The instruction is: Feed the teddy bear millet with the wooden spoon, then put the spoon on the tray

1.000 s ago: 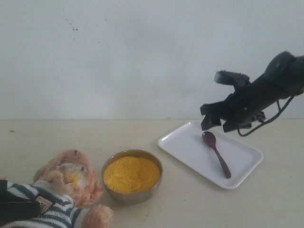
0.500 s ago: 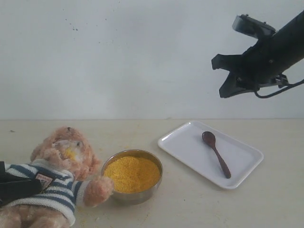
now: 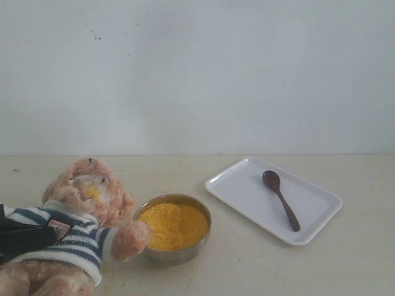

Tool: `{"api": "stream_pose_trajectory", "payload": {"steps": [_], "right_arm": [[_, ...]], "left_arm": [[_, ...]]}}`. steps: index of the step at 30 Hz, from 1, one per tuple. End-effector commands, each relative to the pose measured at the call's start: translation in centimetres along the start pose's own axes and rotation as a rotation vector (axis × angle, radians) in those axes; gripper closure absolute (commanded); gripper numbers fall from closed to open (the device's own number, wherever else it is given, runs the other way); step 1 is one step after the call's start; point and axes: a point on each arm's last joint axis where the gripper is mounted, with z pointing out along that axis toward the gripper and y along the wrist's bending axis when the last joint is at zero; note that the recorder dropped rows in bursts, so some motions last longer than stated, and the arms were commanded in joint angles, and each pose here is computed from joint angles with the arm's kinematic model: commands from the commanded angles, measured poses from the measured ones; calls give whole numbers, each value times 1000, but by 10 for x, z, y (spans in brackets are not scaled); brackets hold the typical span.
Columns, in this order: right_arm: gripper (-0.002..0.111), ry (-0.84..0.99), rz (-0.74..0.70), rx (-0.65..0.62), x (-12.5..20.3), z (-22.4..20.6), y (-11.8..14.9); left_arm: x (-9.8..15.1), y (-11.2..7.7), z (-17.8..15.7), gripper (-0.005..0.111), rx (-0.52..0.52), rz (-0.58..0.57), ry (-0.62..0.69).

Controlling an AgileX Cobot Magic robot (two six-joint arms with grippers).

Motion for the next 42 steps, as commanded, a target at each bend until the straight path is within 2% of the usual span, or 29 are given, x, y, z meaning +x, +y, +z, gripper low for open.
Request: {"api": "stream_pose_trajectory", "payload": {"steps": [1, 6, 8, 11, 14, 17, 26, 29, 31, 32, 38, 42], "right_arm": [[107, -235, -22, -53, -2, -52, -3], [107, -267, 30, -88, 34, -90, -7], [107, -270, 60, -120, 74, -109, -8], [107, -440, 101, -213, 140, -159, -9], [107, -518, 105, -234, 176, -181, -11], [107, -511, 109, -217, 212, -190, -15], [107, -404, 62, -200, 253, -175, -13], [107, -318, 53, -194, 279, -165, -13], [107, -282, 77, -186, 284, -163, -14], [107, -199, 77, -151, 291, -161, -16], [107, -203, 75, -151, 291, -161, -16], [107, -119, 93, -119, 298, -160, -19]], "left_arm": [[-3, -5, -1, 103, 41, -18, -38], [-3, -5, -1, 103, 40, -16, -35], [-3, -5, -1, 103, 40, -16, -35], [-2, -5, -1, 103, 49, -15, -33], [-2, -5, -1, 103, 49, -15, -33], [-2, -5, -1, 103, 49, -15, -33], [-2, -5, -1, 103, 48, 20, -33], [-2, -5, -1, 103, 46, 37, -34], [-2, -5, -1, 103, 46, 39, -34], [-2, -5, -1, 103, 44, 39, -35], [-2, -5, -1, 103, 40, 42, -34], [-3, -2, -1, 103, 10, 44, -40]]}}
